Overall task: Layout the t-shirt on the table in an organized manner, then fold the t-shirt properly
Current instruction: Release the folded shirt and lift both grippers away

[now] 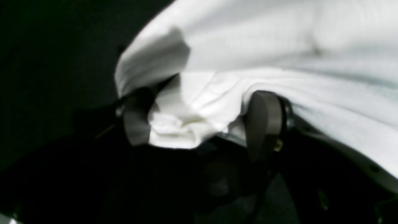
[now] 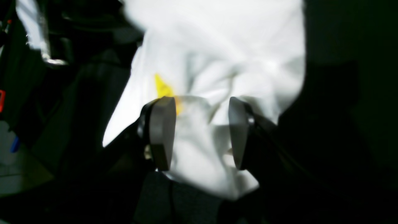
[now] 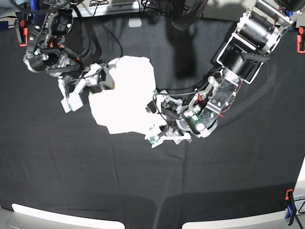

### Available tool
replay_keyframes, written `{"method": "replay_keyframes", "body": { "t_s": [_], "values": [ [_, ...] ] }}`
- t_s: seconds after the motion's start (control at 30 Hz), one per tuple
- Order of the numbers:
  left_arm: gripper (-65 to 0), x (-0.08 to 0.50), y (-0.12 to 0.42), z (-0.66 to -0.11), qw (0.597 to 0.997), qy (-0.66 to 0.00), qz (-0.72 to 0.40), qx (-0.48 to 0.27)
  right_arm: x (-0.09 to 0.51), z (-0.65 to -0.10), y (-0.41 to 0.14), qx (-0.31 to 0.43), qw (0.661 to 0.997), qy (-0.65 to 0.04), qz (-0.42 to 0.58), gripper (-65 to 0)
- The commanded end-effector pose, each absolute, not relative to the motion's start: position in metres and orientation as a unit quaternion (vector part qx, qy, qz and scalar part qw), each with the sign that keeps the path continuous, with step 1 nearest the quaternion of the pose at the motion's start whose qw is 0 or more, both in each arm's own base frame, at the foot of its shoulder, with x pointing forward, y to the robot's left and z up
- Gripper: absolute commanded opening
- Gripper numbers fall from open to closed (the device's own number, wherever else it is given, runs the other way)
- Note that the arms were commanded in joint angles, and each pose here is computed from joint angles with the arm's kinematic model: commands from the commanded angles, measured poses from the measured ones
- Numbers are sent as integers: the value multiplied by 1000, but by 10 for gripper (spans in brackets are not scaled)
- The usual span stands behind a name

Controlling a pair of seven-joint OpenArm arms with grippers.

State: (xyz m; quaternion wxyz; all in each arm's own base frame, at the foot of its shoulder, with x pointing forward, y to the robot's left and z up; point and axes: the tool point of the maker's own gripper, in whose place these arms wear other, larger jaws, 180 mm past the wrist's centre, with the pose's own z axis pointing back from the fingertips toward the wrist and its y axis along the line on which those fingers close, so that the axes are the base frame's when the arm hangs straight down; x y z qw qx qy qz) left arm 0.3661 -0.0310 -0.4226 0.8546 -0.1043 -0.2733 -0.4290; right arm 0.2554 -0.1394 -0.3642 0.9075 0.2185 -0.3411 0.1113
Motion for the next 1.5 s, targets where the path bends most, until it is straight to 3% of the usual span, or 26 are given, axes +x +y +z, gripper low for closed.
{"method": "replay_keyframes", "body": {
  "t_s": [0.0, 0.13, 0.27, 0.5, 0.6, 0.7, 0.9, 1.2, 1.47],
  "values": [
    [-229, 384, -20, -408, 854, -287, -427, -72, 267, -342, -138, 217, 892, -378, 125, -374],
    [-229, 370, -30, -390, 859, -261, -429, -94, 272, -328, -148, 160, 894, -392, 148, -374],
    [-229, 348, -48, -360, 851, -241, -447, -133, 272, -324, -150, 153, 893, -395, 153, -374],
    [-229, 335, -47, -345, 840, -262, -452, -144, 269, -325, -160, 129, 899, -391, 152, -374],
    [-228, 328, -43, -331, 829, -314, -426, -179, 265, -315, -171, 113, 896, -403, 147, -375],
    [-228, 315, -26, -319, 824, -354, -409, -169, 248, -311, -188, 84, 901, -398, 148, -374],
    [-228, 269, 15, -311, 836, -369, -369, -168, 201, -306, -210, 48, 915, -372, 146, -375],
    [-228, 175, 64, -322, 889, -318, -255, -209, 110, -311, -202, 43, 944, -279, 171, -375],
    [-228, 97, 87, -339, 922, -235, -217, -218, 37, -319, -182, 113, 963, -189, 158, -374]
  ]
}}
